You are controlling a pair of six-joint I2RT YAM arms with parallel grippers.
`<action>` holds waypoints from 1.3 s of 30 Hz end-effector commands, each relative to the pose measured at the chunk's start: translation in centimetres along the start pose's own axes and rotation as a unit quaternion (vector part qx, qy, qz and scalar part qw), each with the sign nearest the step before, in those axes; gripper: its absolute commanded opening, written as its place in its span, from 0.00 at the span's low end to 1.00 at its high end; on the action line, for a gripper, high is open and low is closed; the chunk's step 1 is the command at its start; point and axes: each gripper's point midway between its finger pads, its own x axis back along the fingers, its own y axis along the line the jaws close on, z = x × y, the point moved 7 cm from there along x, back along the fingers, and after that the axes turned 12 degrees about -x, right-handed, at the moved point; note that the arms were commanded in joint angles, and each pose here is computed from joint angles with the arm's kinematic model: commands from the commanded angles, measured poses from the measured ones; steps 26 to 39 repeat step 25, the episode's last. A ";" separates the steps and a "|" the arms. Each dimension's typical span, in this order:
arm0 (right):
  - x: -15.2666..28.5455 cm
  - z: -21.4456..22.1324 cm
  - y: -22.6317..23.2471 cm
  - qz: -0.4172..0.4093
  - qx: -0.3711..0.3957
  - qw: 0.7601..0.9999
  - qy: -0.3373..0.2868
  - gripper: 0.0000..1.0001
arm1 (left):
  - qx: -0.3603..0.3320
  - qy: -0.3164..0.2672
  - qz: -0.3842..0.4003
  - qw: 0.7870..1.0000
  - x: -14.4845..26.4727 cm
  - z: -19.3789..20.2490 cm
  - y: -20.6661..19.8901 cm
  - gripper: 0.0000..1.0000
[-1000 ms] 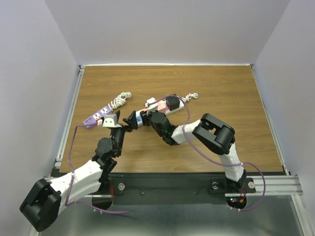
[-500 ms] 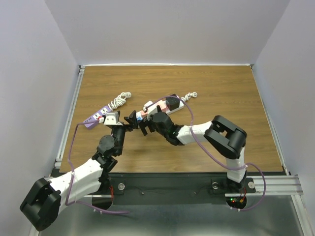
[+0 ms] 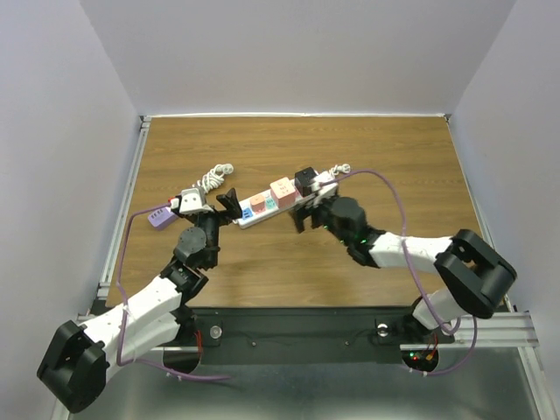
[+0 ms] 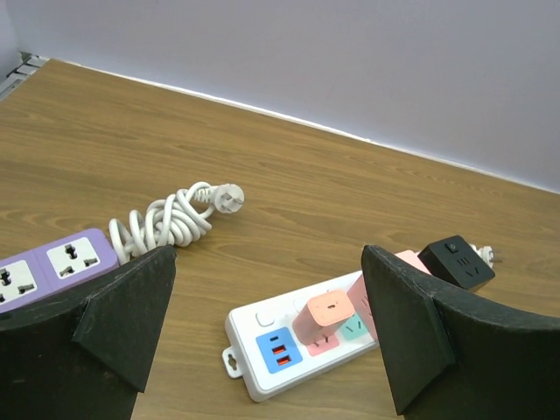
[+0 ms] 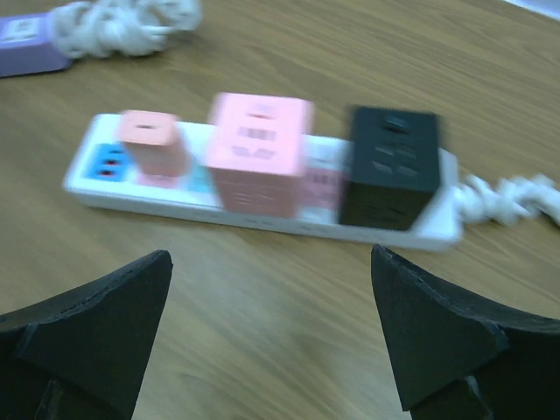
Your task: Insert the plug
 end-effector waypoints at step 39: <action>14.6 -4.6 -14.2 0.222 -0.119 0.920 -0.301 1.00 | 0.016 0.003 -0.050 0.999 -1.5 -1.8 -0.1 0.99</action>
